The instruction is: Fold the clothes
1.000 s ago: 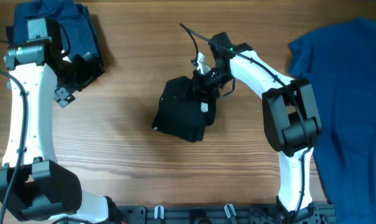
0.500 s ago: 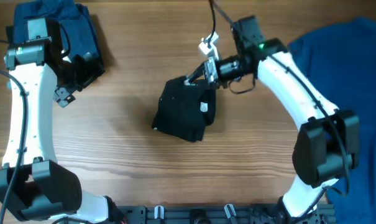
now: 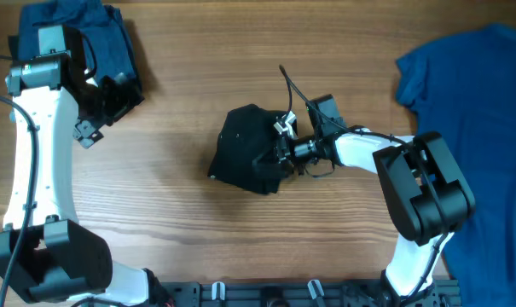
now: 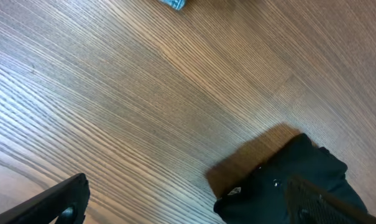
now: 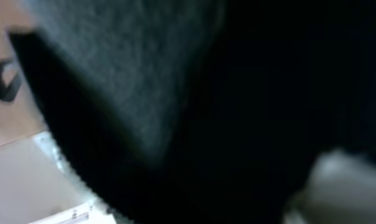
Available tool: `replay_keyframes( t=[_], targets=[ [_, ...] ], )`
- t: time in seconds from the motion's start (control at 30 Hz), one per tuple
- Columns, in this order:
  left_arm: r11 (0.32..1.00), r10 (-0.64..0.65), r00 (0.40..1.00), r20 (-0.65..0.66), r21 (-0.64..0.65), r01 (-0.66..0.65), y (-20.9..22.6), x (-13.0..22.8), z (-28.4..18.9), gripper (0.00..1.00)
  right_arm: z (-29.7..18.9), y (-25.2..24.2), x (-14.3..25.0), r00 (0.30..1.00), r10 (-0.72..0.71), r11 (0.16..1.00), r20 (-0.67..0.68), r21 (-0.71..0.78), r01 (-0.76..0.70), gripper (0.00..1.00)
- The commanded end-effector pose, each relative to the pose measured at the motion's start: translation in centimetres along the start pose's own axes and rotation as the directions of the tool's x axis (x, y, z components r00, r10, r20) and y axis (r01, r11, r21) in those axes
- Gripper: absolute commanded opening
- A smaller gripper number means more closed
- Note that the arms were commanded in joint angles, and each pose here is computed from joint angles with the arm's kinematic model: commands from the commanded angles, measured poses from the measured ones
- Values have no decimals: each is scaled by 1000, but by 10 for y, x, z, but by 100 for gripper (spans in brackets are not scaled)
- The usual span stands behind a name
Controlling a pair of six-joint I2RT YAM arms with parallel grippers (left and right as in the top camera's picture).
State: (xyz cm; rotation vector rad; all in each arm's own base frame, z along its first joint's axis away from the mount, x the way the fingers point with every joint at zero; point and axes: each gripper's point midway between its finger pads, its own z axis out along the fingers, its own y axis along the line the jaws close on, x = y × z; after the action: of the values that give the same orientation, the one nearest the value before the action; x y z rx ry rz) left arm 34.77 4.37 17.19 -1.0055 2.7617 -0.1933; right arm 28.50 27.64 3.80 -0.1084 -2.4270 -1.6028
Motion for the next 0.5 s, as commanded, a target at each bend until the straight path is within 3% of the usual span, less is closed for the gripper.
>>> replay_keyframes(
  t=[0.0, 0.13, 0.2, 0.3, 0.37, 0.47],
  targets=[
    [1000, -13, 1000, 4, -17, 13, 5, 0, 0, 100, 2, -1, -9, 999, -17, 1000, 37, 8, 17, 4],
    [1000, -13, 1000, 5, -17, 13, 5, 0, 0, 100, -20, 70, -14, 980, -155, 983, 125, -80, 166, 4],
    [1000, -13, 1000, 7, -16, 14, 4, 0, 0, 100, -45, 130, -9, 933, -279, 946, 227, -103, 308, 4],
    [1000, -12, 1000, 17, -8, 12, 2, -3, 0, 100, -68, 170, -8, 872, -358, 906, 335, -101, 411, 5],
    [1000, -12, 1000, 14, -7, 12, 2, -2, 0, 100, -71, 167, -24, 848, -353, 910, 395, -66, 409, 4],
    [1000, -12, 1000, 13, -7, 12, 2, -2, 0, 100, -58, 139, -44, 868, -310, 934, 389, -47, 355, 4]
  ],
)
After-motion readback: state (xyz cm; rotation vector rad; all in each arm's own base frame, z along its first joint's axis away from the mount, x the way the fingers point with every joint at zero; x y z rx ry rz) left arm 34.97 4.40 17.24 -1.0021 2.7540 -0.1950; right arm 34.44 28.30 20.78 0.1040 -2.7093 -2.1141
